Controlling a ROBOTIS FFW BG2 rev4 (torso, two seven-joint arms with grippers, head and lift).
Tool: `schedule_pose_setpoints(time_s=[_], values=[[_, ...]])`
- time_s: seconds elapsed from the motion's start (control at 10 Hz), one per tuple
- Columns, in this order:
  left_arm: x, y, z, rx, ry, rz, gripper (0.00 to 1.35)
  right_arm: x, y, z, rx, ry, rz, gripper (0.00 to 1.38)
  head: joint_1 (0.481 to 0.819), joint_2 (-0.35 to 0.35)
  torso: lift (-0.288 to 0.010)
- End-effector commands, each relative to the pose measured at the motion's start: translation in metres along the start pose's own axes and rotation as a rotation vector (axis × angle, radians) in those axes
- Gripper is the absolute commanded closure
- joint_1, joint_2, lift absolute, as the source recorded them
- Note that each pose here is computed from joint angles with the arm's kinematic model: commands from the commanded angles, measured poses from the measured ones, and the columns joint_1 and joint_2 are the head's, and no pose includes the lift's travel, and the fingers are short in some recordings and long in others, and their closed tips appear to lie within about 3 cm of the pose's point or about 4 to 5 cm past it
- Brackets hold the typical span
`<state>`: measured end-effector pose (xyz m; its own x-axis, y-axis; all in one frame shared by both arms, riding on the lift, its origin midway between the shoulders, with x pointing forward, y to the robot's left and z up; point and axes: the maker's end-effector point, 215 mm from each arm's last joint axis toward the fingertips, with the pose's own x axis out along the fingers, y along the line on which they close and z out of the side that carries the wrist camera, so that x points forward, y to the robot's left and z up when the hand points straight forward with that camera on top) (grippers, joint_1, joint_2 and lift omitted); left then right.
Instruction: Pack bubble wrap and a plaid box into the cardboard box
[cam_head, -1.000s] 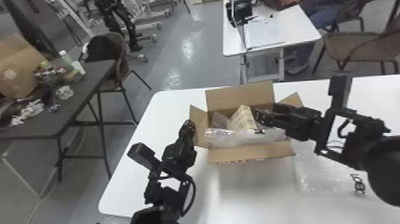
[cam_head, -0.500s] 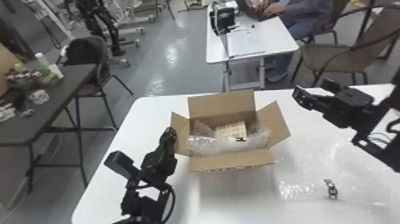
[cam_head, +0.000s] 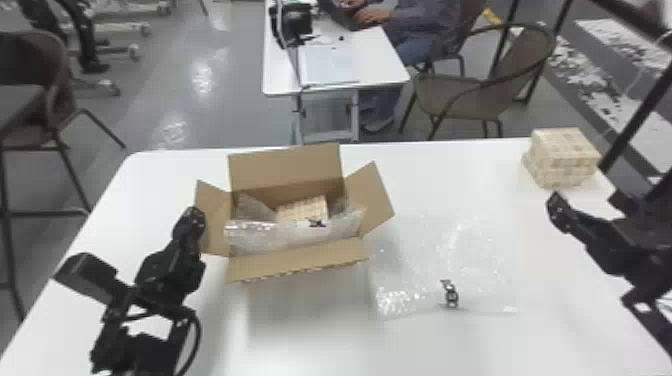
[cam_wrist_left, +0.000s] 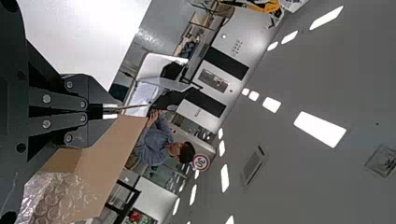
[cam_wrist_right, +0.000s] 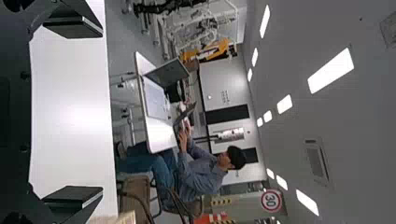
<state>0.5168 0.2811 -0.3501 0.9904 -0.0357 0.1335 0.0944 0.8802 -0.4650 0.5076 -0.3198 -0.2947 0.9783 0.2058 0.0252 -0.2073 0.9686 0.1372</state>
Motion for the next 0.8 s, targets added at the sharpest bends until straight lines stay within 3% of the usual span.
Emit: schedule_pose_setpoints(time_s=[0.0, 0.2, 0.4, 0.7], values=[[0.000, 0.001, 0.000, 0.002, 0.001, 0.001, 1.20, -0.037, -0.041, -0.012, -0.048, -0.024, -0.069, 0.11, 0.695, -0.031, -0.110], [-0.001, 0.003, 0.000, 0.002, 0.002, 0.006, 1.20, -0.080, -0.077, -0.053, -0.106, 0.053, -0.104, 0.11, 0.695, -0.094, -0.110], [-0.005, 0.012, 0.004, 0.006, -0.006, 0.023, 1.20, -0.113, -0.096, -0.092, -0.086, 0.066, -0.138, 0.11, 0.695, -0.129, -0.110], [-0.009, 0.042, 0.019, 0.043, -0.029, 0.092, 1.20, -0.121, -0.098, -0.109, -0.058, 0.094, -0.139, 0.11, 0.695, -0.149, -0.110]])
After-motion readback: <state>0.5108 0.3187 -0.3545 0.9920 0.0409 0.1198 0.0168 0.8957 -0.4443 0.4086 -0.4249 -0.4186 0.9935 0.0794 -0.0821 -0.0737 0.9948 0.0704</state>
